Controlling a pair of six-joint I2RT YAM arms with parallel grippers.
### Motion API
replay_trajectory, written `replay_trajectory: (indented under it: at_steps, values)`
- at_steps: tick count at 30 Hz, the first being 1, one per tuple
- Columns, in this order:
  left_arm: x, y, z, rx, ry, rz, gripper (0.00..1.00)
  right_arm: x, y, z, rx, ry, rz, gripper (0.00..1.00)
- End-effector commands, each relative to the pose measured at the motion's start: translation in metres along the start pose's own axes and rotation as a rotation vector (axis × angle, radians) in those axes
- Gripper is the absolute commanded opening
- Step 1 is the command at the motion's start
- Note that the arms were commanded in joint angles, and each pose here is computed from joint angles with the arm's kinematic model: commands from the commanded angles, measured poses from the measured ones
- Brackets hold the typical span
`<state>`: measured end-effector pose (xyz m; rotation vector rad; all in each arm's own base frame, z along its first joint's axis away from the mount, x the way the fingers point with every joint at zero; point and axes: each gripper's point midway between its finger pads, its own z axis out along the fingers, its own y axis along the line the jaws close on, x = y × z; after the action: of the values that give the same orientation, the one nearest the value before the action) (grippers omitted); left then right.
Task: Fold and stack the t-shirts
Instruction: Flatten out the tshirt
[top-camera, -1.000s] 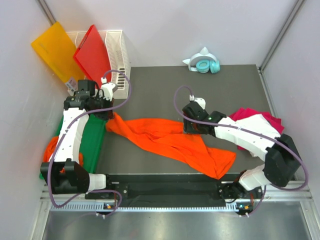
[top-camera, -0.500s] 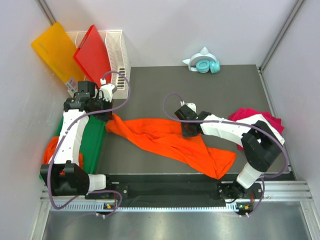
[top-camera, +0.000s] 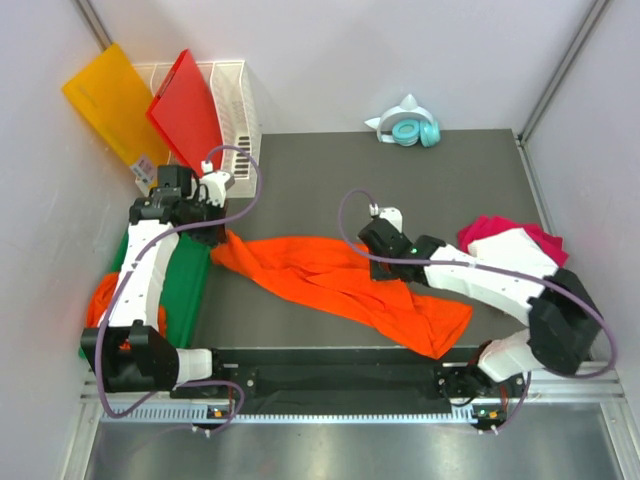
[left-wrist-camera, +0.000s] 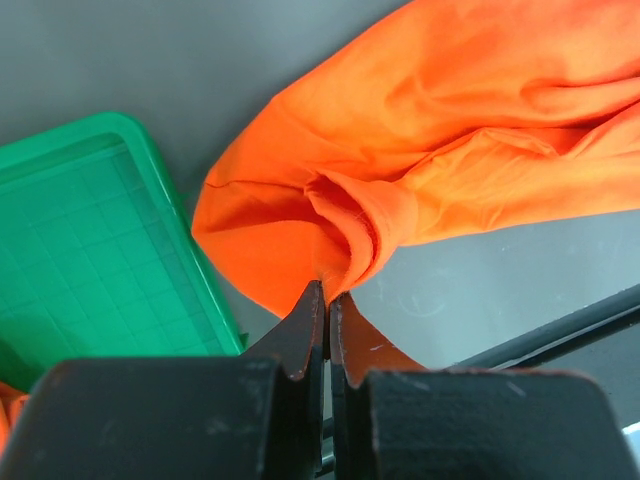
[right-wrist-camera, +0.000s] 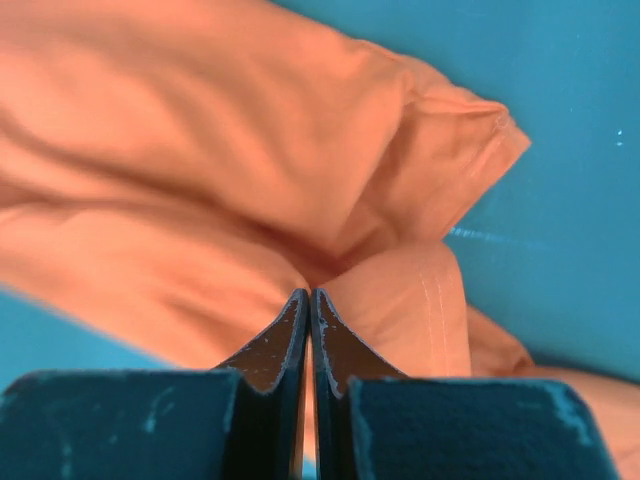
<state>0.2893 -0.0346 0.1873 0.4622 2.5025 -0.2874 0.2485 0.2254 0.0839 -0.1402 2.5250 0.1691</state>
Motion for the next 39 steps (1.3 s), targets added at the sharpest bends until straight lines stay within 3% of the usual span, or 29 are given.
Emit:
replay_trajectory:
  at_steps: [1, 6, 15, 19, 20, 22, 23, 26, 39]
  values:
    - [-0.010, -0.005, -0.002, 0.008, -0.056, 0.002, 0.00, -0.011, 0.005, -0.041, -0.033, -0.106, 0.039, 0.00]
    - [-0.010, -0.006, 0.001, 0.011, -0.055, 0.005, 0.00, 0.011, 0.011, -0.060, -0.069, -0.074, 0.018, 0.00]
    - [-0.010, -0.006, 0.003, 0.004, -0.047, 0.013, 0.00, 0.087, 0.025, -0.060, -0.092, 0.076, -0.042, 0.00]
    - [-0.008, -0.005, 0.004, 0.002, -0.042, 0.013, 0.00, 0.099, 0.026, -0.060, -0.065, 0.097, -0.042, 0.00]
    - [-0.008, -0.006, 0.005, 0.005, -0.039, 0.013, 0.00, 0.094, 0.018, -0.060, -0.019, 0.071, -0.047, 0.15]
    - [-0.009, -0.006, 0.005, 0.004, -0.040, 0.009, 0.00, 0.076, 0.019, -0.066, -0.005, 0.016, -0.032, 0.30]
    - [-0.011, -0.006, 0.004, 0.004, -0.044, 0.005, 0.00, 0.062, 0.021, -0.069, -0.004, -0.018, -0.013, 0.45]
    - [-0.013, -0.006, 0.003, 0.006, -0.048, 0.003, 0.00, 0.046, 0.022, -0.069, -0.005, -0.039, 0.006, 0.55]
    - [-0.005, -0.006, 0.002, -0.008, -0.042, 0.009, 0.00, 0.070, 0.021, -0.041, 0.026, 0.035, -0.013, 0.54]
